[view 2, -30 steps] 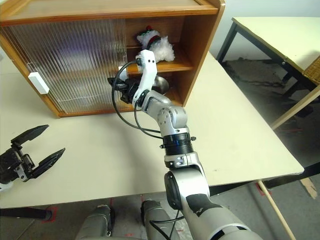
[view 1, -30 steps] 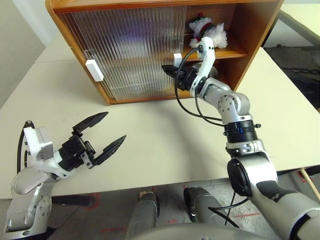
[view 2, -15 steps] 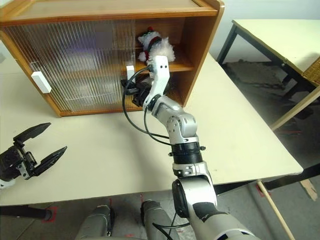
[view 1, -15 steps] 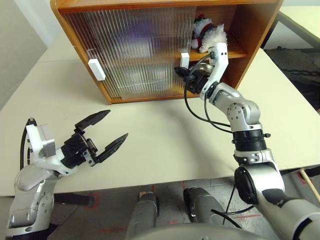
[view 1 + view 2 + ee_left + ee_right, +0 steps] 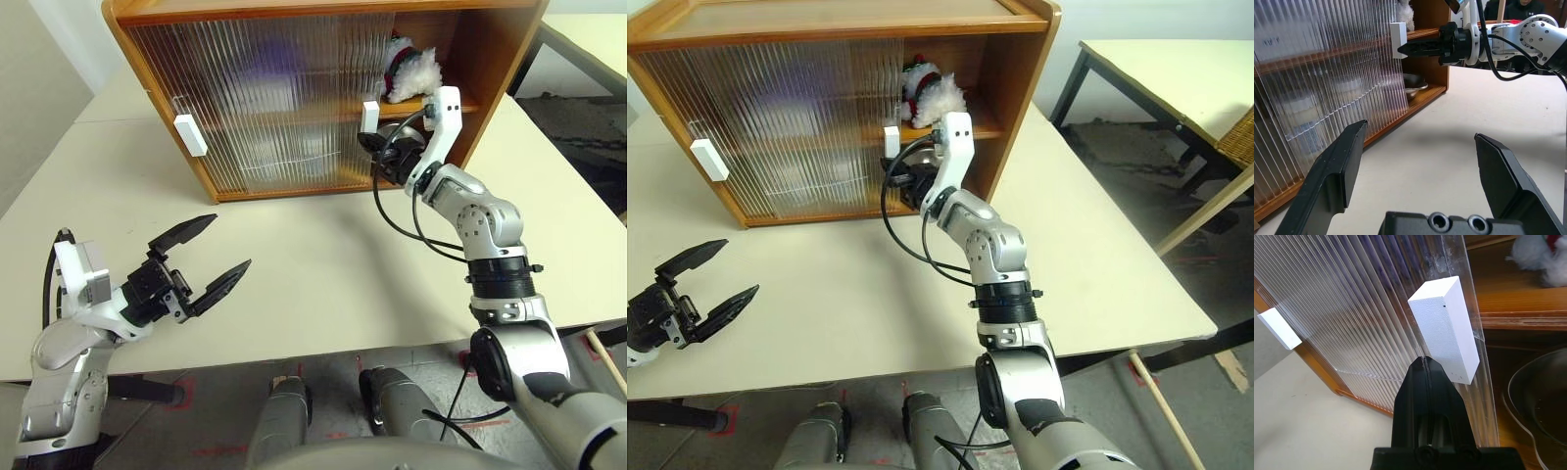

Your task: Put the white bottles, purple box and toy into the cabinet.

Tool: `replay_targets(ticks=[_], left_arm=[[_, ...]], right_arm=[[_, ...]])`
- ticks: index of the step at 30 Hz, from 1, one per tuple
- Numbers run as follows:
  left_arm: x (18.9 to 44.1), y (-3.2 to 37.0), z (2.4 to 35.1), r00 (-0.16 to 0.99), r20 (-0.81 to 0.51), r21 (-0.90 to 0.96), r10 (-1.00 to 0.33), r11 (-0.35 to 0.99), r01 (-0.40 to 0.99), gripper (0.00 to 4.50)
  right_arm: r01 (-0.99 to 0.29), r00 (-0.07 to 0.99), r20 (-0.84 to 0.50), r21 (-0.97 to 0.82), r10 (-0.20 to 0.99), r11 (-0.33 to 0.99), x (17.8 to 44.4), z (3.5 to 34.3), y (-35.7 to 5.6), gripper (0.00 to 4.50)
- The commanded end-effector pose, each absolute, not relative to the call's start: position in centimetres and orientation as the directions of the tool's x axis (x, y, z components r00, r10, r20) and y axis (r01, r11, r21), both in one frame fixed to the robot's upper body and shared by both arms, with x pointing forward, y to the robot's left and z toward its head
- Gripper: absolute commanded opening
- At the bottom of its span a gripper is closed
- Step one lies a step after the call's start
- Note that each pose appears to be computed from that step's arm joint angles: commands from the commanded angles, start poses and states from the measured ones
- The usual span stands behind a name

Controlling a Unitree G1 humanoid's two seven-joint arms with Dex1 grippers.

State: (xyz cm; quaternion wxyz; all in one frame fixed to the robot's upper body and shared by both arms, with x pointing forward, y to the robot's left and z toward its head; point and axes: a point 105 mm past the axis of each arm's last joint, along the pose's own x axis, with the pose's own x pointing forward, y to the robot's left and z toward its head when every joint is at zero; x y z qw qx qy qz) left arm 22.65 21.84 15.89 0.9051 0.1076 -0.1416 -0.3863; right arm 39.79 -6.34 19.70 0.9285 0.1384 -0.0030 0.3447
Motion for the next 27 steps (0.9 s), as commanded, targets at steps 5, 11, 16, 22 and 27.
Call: replay_targets(ticks=[5, 11, 16, 22, 27], left_arm=[[22.7, 21.7, 15.7, 0.649, 0.15, 0.312, -0.746, 0.658, 0.685, 4.5], [22.6, 21.8, 15.6, 0.645, 0.147, 0.311, -0.75, 0.654, 0.69, 4.5], [22.6, 21.8, 15.7, 0.645, 0.145, 0.31, -0.75, 0.654, 0.69, 4.5], [22.8, 21.8, 15.7, 0.644, 0.146, 0.309, -0.751, 0.653, 0.691, 4.5], [22.9, 21.8, 15.7, 0.641, 0.144, 0.31, -0.754, 0.65, 0.694, 4.5]], right_arm=[[-0.548, 0.836, 0.099, 0.211, 0.54, 0.809, 40.7, 19.3, -9.5, 0.02], [-0.503, 0.864, 0.097, 0.188, 0.493, 0.844, 41.2, 19.2, -11.4, 0.02], [-0.469, 0.883, 0.098, 0.17, 0.458, 0.867, 41.5, 19.2, -12.7, 0.02], [-0.424, 0.905, 0.096, 0.146, 0.414, 0.894, 41.9, 19.2, -14.4, 0.02], [-0.396, 0.918, 0.093, 0.125, 0.387, 0.91, 42.0, 19.1, -15.6, 0.02]])
